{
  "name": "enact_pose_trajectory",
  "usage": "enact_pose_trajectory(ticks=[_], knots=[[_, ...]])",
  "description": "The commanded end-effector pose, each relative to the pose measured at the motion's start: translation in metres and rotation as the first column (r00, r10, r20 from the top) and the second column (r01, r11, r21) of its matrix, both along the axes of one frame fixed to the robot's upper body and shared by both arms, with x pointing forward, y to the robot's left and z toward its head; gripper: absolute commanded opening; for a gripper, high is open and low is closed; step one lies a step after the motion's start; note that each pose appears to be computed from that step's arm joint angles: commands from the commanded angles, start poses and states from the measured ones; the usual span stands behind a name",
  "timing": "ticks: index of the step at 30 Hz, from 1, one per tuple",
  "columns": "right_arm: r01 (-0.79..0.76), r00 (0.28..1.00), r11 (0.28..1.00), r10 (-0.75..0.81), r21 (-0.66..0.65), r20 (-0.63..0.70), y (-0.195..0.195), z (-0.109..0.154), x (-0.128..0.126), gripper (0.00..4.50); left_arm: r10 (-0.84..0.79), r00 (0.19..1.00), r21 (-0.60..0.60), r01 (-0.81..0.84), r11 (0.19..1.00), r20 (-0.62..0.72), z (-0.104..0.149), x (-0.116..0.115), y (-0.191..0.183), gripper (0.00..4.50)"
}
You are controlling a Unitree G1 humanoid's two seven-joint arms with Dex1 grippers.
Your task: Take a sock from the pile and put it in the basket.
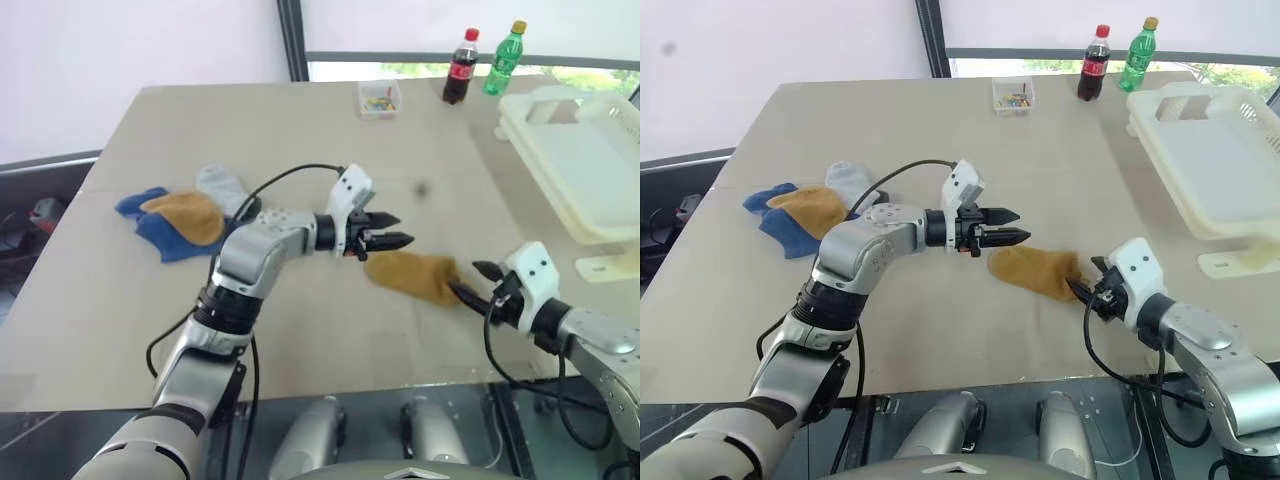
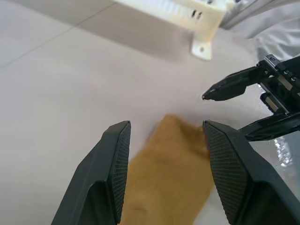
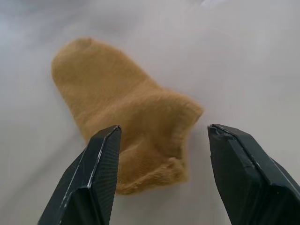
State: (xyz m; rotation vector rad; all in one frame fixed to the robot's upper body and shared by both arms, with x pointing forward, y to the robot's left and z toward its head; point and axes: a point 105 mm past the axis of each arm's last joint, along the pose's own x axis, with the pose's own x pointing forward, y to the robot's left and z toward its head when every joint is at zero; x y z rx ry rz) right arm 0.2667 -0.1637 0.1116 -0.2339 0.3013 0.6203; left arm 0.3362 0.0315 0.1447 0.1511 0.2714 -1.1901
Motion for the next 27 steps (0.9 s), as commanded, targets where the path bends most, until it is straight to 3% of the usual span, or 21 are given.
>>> enact_pose_trajectory(ticks=[1, 6, 9, 12, 13, 14, 21, 27], knots=[[0.007, 1.0, 1.0, -0.008, -0.014, -0.02, 0.0, -0.006, 0.006, 3.06, 0.013, 0.998, 0.076, -0.017, 0.997, 0.053, -0.023, 0.001, 0.003, 2.59], [0.056, 0.997, 0.997, -0.059, -0.05, -0.05, -0.011, -0.021, 0.024, 3.06, 0.078, 0.997, 0.201, -0.076, 0.977, -0.003, -0.075, 0.007, 0.011, 2.59], [0.049, 0.997, 0.996, -0.053, -0.073, -0.053, -0.012, -0.028, 0.03, 2.3, 0.103, 0.994, 0.187, -0.096, 0.978, -0.03, -0.081, 0.008, 0.01, 1.87], [-0.013, 0.999, 0.997, 0.01, -0.073, -0.043, -0.004, -0.025, 0.031, 0.76, 0.132, 0.989, 0.099, -0.125, 0.987, -0.063, -0.068, 0.004, 0.013, 0.34], [-0.038, 0.999, 0.997, 0.035, -0.072, -0.038, 0.0, -0.023, 0.03, 0.32, 0.139, 0.988, 0.076, -0.134, 0.988, -0.073, -0.063, 0.0, 0.016, 0.0], [-0.063, 0.998, 0.996, 0.061, -0.07, -0.032, 0.003, -0.02, 0.029, 0.06, 0.149, 0.985, 0.057, -0.145, 0.988, -0.085, -0.059, -0.004, 0.019, 0.0], [-0.233, 0.972, 0.967, 0.232, -0.106, -0.016, 0.028, -0.015, 0.031, 0.06, 0.279, 0.951, 0.035, -0.277, 0.96, -0.133, -0.044, -0.042, 0.056, 0.0], [-0.304, 0.952, 0.938, 0.304, -0.165, -0.026, 0.036, -0.022, 0.036, 0.06, 0.341, 0.933, 0.091, -0.333, 0.939, -0.112, -0.051, -0.046, 0.066, 0.0]])
